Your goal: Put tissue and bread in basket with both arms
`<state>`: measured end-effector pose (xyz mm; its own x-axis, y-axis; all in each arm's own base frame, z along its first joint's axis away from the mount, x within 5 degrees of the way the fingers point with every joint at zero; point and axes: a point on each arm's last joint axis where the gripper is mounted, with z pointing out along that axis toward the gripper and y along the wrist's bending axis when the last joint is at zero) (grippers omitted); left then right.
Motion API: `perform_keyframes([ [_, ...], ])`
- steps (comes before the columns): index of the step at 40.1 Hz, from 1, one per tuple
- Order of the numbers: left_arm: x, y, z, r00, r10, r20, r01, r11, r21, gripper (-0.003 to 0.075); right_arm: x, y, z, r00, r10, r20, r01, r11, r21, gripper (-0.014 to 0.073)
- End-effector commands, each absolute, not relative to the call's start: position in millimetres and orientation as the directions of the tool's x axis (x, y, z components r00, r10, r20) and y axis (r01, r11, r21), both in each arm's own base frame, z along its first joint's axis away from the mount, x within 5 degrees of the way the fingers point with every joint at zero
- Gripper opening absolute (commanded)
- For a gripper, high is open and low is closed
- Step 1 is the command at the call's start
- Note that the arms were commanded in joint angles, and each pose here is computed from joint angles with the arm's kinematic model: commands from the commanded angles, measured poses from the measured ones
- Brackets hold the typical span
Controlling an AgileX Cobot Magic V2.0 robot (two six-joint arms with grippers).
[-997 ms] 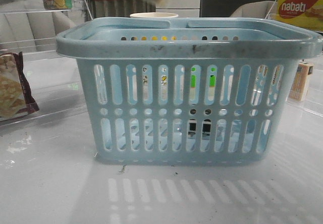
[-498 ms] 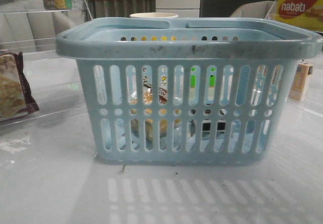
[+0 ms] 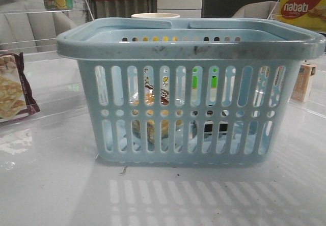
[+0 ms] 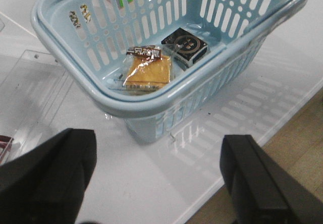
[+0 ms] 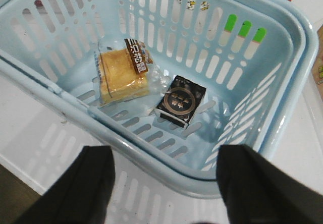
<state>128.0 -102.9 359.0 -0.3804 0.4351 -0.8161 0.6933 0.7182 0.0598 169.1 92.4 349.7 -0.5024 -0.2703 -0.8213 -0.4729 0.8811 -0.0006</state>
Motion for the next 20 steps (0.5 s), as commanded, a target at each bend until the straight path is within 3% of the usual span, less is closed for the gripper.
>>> perform_keyframes([
  [1, 117, -96, 367, -0.320, 0.348, -0.881, 0.681, 0.731, 0.041, 0.0559, 156, 85, 364, -0.421, -0.240, -0.875, -0.474, 0.880, -0.013, 0.0540],
  [12, 109, -90, 361, -0.304, 0.335, -0.892, 0.679, 0.733, 0.044, 0.0556, 103, 55, 336, -0.374, -0.213, -0.903, -0.474, 0.881, -0.011, 0.0540],
  [15, 109, -90, 361, -0.304, 0.335, -0.892, 0.679, 0.733, 0.044, 0.0515, 92, 49, 331, -0.366, -0.208, -0.907, -0.473, 0.881, -0.011, 0.0533],
  [20, 109, -90, 361, -0.304, 0.335, -0.892, 0.679, 0.733, 0.044, 0.0369, 79, 42, 326, -0.368, -0.208, -0.906, -0.472, 0.882, -0.011, 0.0411],
])
